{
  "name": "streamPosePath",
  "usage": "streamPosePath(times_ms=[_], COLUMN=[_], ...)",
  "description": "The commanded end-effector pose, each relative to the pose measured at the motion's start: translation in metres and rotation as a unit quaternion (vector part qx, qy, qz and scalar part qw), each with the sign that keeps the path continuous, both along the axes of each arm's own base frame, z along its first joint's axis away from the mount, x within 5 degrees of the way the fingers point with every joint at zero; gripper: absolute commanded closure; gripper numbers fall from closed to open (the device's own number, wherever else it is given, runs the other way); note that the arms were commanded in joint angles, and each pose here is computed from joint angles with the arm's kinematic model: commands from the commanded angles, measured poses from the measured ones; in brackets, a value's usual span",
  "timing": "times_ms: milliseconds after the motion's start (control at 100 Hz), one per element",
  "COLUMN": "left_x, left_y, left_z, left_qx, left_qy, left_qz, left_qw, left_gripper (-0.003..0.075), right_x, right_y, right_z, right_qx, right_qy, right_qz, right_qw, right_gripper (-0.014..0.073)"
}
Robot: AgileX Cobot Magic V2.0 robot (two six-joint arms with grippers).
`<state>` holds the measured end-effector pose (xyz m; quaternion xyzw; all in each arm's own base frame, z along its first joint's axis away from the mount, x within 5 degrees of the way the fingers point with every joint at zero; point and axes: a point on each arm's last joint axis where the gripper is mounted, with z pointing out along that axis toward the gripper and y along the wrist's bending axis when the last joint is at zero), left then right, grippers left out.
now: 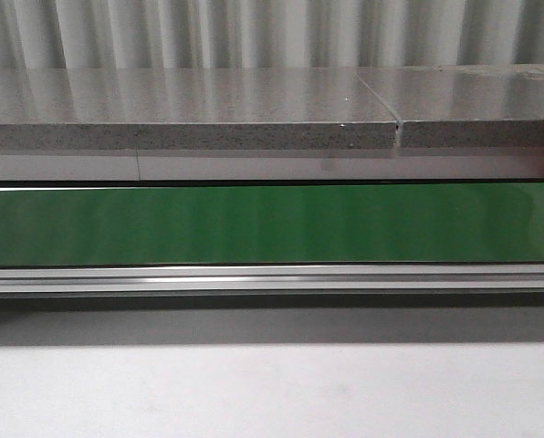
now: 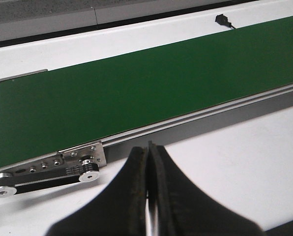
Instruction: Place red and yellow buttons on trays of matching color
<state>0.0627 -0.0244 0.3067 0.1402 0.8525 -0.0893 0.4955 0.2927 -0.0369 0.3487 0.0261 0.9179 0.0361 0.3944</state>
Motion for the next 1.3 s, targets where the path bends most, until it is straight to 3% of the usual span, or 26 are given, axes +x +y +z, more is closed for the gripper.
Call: streamPosePath(times_ms=[0,200,430,930,1290], left_x=[0.003,0.003,0.008,0.009,0.023], left_y=[-0.001,-0.001,0.002,0.002,0.001], left_z=[0.013,0.013,0.022,0.024,0.032], left_qx=[-0.016,-0.016,-0.009,-0.012,-0.016], left_qy=[-0.041,-0.041,-0.096,-0.11,-0.128], left_qz=[0.001,0.001,0.015,0.018,0.026], left_qw=[0.999,0.999,0.995,0.994,0.991], left_gripper=[0.0741,0.0741,0.0741,0.0741,0.0741], right_x=[-0.016,-0.047,-0.095,-0.208,-0.229], right_y=[0.012,0.034,0.04,0.046,0.048], right_z=[0.017,-0.001,-0.017,-0.039,-0.044], right_qx=[-0.013,-0.016,-0.017,-0.025,-0.027], right_qy=[-0.058,-0.056,-0.079,-0.188,-0.21], right_qz=[0.012,0.044,0.048,0.051,0.056], right_qw=[0.998,0.997,0.996,0.981,0.976], right_gripper=[0.0661,0.0661,0.0661,0.0661,0.0661])
